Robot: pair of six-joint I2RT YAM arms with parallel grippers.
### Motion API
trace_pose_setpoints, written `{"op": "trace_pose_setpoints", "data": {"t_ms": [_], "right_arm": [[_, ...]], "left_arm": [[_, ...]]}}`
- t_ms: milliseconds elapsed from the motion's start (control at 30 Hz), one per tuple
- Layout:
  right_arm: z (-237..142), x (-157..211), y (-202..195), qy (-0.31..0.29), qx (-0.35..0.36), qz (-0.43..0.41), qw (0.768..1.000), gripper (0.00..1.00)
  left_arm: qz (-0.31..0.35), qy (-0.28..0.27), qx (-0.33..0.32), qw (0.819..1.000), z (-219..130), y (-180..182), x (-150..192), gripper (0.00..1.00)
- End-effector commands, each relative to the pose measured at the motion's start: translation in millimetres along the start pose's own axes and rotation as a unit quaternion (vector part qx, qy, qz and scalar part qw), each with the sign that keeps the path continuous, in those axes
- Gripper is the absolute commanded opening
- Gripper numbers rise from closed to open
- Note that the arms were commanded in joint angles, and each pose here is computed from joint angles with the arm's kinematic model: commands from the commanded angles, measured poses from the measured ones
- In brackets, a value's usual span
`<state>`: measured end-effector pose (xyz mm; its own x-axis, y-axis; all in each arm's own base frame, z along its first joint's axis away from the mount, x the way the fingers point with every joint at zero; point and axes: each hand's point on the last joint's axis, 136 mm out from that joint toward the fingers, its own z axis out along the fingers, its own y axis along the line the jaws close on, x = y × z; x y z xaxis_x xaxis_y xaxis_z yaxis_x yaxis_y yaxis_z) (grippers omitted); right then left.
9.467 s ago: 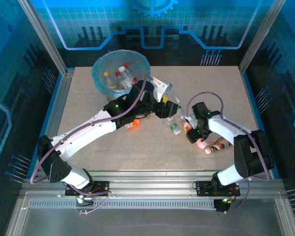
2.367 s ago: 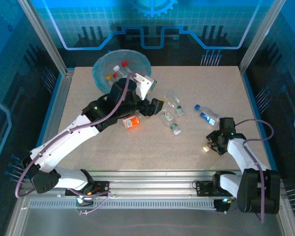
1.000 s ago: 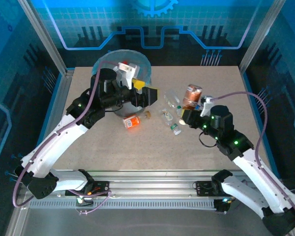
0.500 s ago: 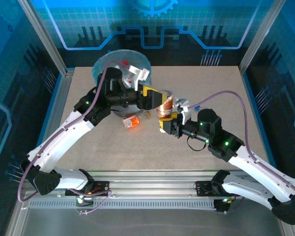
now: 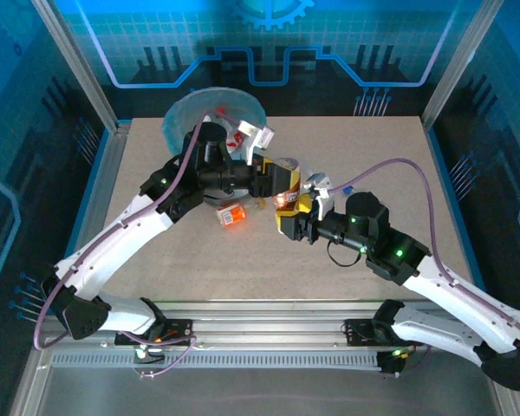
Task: Put the plastic bottles in the bin
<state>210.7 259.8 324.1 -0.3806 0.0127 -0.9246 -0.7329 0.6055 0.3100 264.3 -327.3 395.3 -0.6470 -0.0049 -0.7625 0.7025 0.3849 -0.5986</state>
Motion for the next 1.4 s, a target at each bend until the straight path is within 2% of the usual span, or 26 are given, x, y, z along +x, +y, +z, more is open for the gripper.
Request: {"op": "trace_pose_setpoints", "data": {"t_ms": [0,67,167,267,400,533,633,700,867,1100,1367], "right_arm": [[-7.5,-22.2,-1.2,-0.030,0.023,0.003,0.999,0.78],[-9.4,-23.2,-6.7,-0.027,0.043,0.004,0.999,0.87],[-13.9,-25.0,-18.1,-0.026,0.080,0.001,0.997,0.92],[-18.4,-28.5,-24.5,-0.032,0.101,-0.002,0.994,0.95],[-21.8,-32.4,-25.9,-0.040,0.108,-0.007,0.993,0.96],[-18.1,-38.0,-23.2,-0.041,0.102,-0.010,0.994,0.96],[-11.4,-45.3,-16.3,-0.038,0.089,-0.016,0.995,0.97],[-7.7,-52.5,-11.4,-0.036,0.081,-0.023,0.996,0.97],[-4.9,-63.0,-6.2,-0.034,0.075,-0.038,0.996,0.98],[-4.9,-55.0,-6.7,-0.028,0.071,-0.033,0.997,0.99],[-10.3,-38.8,-15.3,-0.018,0.085,-0.023,0.996,0.99]], "left_arm": [[0.020,-0.032,-0.040,0.998,-17.8,-0.4,-11.9,0.49],[0.032,-0.059,-0.073,0.995,-28.4,5.4,-25.6,0.49],[0.053,-0.105,-0.126,0.985,-50.8,18.0,-53.4,0.49],[0.077,-0.155,-0.188,0.967,-79.5,34.5,-87.7,0.49],[0.091,-0.218,-0.271,0.933,-116.4,70.2,-134.7,0.51],[0.096,-0.243,-0.323,0.910,-135.7,105.5,-171.0,0.51],[0.092,-0.244,-0.348,0.900,-136.8,136.7,-190.6,0.51],[0.078,-0.233,-0.358,0.901,-131.6,159.6,-199.0,0.51],[0.055,-0.188,-0.360,0.912,-103.8,200.8,-194.3,0.51],[0.028,-0.112,-0.346,0.931,-66.1,246.8,-152.0,0.58],[0.004,-0.070,-0.336,0.939,-45.7,282.6,-105.6,0.57]]}}
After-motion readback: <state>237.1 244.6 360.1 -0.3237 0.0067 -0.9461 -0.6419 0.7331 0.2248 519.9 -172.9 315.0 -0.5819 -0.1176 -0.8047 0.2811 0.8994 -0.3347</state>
